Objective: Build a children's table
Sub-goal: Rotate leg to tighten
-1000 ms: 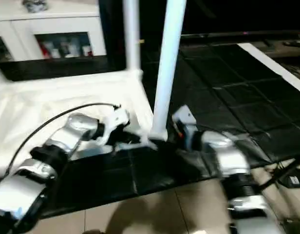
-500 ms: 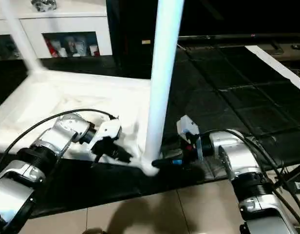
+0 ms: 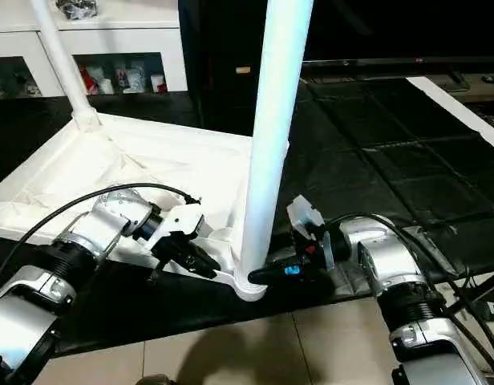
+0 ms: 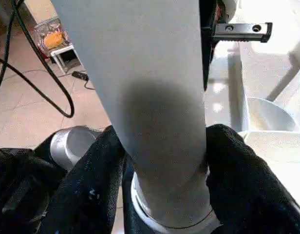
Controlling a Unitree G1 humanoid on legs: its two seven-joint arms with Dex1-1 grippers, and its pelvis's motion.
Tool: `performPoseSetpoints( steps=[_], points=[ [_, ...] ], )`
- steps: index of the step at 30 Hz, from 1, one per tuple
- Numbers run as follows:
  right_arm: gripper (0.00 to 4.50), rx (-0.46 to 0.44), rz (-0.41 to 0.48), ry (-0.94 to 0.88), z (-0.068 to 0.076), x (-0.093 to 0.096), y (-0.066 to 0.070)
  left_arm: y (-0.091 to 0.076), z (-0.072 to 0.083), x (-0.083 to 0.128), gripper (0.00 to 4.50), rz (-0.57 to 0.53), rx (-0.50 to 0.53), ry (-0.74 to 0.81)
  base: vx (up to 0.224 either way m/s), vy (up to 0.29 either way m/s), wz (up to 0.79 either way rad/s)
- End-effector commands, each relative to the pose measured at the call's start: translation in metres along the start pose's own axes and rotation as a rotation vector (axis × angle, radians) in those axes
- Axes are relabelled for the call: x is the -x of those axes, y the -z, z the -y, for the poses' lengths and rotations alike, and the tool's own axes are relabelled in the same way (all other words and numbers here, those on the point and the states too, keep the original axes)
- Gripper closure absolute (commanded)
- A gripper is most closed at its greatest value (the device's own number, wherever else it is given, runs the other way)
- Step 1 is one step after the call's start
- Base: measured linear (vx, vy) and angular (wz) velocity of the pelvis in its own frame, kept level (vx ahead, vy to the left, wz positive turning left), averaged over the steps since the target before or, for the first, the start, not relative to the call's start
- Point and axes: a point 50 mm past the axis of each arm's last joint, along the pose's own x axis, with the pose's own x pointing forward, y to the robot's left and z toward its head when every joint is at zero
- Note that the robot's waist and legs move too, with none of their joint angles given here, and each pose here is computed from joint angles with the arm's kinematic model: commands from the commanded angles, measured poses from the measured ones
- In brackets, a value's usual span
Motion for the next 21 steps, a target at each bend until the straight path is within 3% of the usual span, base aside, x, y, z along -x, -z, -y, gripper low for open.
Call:
performPoseSetpoints(
  steps=[1, 9, 10, 15, 21],
  points=[
    [2.22, 0.014, 0.007, -0.023, -0.001, 0.000, -0.006, -0.002, 0.002, -0.007, 4.50, -0.018, -0.012, 0.041, 0.000, 0.000, 0.00],
    [2.43, 0.010, 0.083, 0.042, -0.002, -0.002, -0.006, -0.005, -0.010, -0.008, 4.50, 0.042, 0.070, -0.119, 0.000, 0.000, 0.00],
    [2.43, 0.005, 0.111, 0.150, 0.004, -0.005, -0.005, -0.008, -0.017, -0.007, 4.50, 0.069, 0.114, -0.212, 0.000, 0.000, 0.00],
    [2.47, -0.054, 0.122, 0.430, 0.021, -0.015, 0.002, -0.014, -0.029, -0.007, 4.50, 0.126, 0.197, -0.375, 0.000, 0.000, 0.00],
    [2.51, -0.154, 0.142, 0.744, 0.046, -0.045, 0.003, -0.026, -0.048, -0.023, 4.50, 0.219, 0.336, -0.609, 0.000, 0.000, 0.00]
  ],
)
